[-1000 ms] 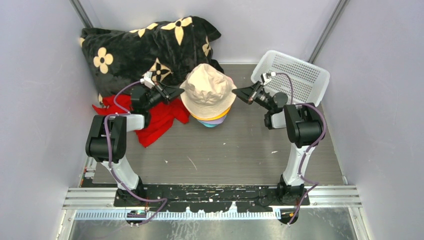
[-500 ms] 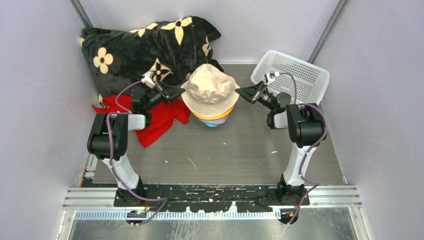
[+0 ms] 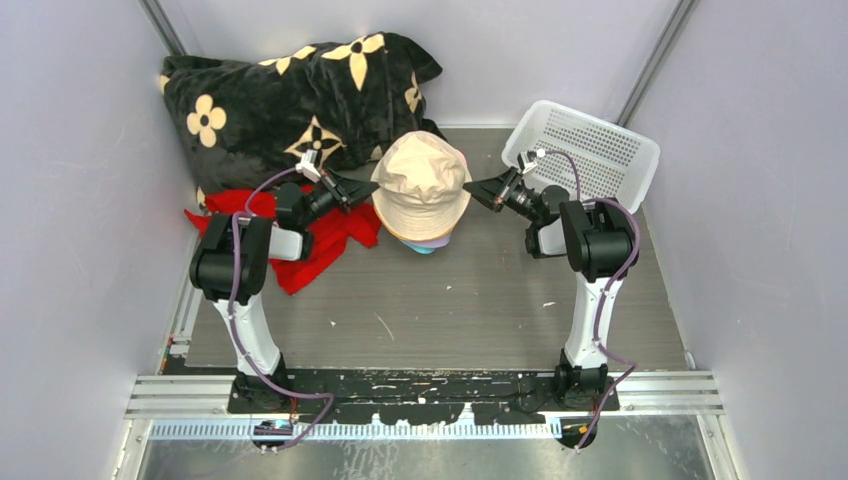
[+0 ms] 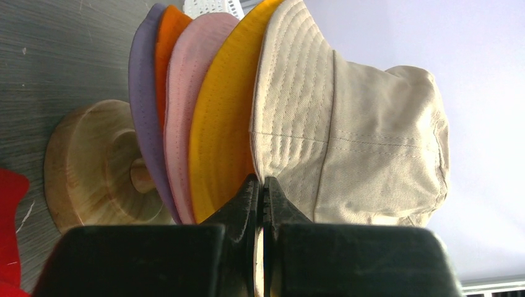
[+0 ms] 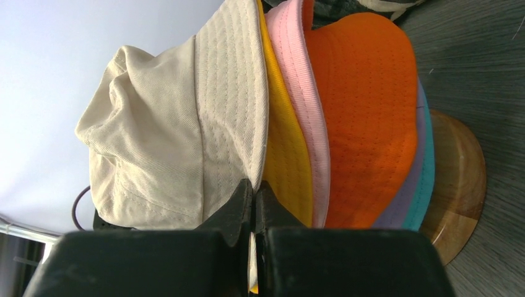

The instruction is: Stack the hats

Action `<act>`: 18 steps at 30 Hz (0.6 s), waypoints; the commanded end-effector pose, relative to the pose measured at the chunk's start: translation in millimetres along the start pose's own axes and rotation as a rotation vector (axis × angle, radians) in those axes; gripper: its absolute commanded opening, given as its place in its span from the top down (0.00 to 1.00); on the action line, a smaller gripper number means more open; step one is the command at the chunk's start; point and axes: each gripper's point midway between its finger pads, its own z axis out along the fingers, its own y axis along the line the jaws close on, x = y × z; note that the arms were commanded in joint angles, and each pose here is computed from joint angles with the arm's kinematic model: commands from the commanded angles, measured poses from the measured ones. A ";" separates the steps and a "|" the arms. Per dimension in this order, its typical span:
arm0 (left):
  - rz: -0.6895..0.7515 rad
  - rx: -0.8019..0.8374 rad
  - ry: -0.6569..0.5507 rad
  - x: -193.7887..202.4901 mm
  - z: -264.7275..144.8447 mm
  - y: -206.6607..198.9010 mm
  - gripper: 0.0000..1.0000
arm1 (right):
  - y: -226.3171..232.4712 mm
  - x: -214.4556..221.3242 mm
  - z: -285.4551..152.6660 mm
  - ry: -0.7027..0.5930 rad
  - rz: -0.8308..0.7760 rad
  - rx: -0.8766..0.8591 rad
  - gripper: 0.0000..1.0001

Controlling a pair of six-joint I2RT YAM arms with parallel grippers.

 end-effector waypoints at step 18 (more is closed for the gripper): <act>-0.052 -0.120 0.006 33.5 -7.6 51.8 1.00 | 2.2 -7.9 0.0 -0.039 -0.141 -0.085 0.99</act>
